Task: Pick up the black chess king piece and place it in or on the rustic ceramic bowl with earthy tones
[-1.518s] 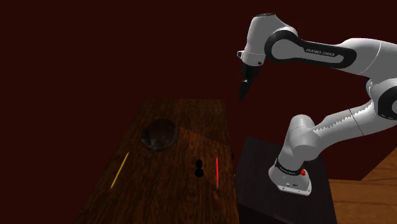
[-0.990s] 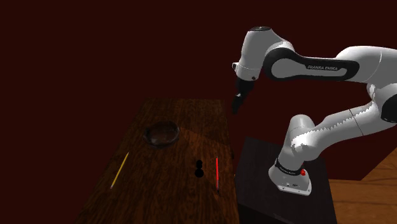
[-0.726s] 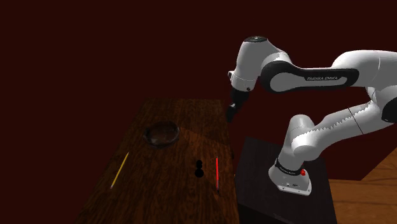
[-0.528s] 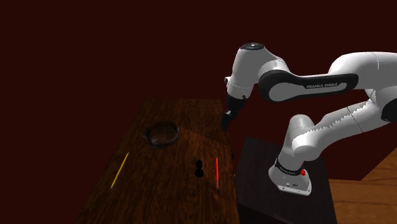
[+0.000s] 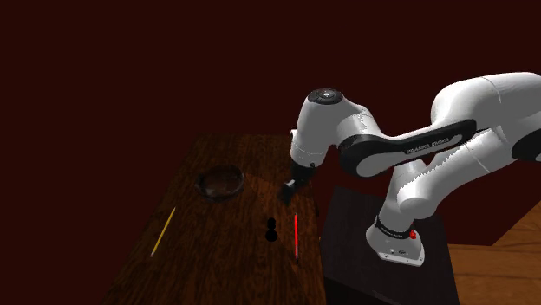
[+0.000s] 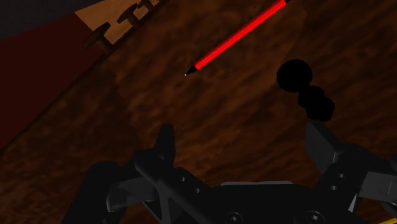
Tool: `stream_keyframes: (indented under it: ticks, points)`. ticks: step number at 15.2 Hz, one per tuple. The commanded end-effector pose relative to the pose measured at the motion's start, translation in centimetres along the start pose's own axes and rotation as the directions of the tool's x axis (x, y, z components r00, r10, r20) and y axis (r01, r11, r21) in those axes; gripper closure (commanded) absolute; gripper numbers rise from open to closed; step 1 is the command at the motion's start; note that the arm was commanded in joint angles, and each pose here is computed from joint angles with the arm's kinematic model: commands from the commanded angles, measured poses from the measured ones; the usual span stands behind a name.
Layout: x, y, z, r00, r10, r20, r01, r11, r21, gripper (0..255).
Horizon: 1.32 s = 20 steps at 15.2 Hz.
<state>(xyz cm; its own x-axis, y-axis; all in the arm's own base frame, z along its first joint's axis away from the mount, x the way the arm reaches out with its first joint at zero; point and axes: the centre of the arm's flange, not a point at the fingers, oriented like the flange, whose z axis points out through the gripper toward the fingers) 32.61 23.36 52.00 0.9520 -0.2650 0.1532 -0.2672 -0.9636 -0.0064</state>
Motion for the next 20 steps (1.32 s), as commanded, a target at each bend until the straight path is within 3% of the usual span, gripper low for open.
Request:
stream_keyframes:
  ticks: [1,6,14,20]
  points:
    - [-0.1,-2.6,1.1,1.0,0.02,-0.011,-0.02,1.0,-0.001,0]
    - [-0.2,-8.5,3.5,0.997,0.063,-0.035,-0.064,0.998,-0.008,0]
    - [-0.1,-8.5,7.5,0.997,0.063,-0.035,-0.064,0.998,-0.008,0]
    - [-0.1,-8.5,7.5,0.997,0.063,-0.035,-0.064,0.998,-0.008,0]
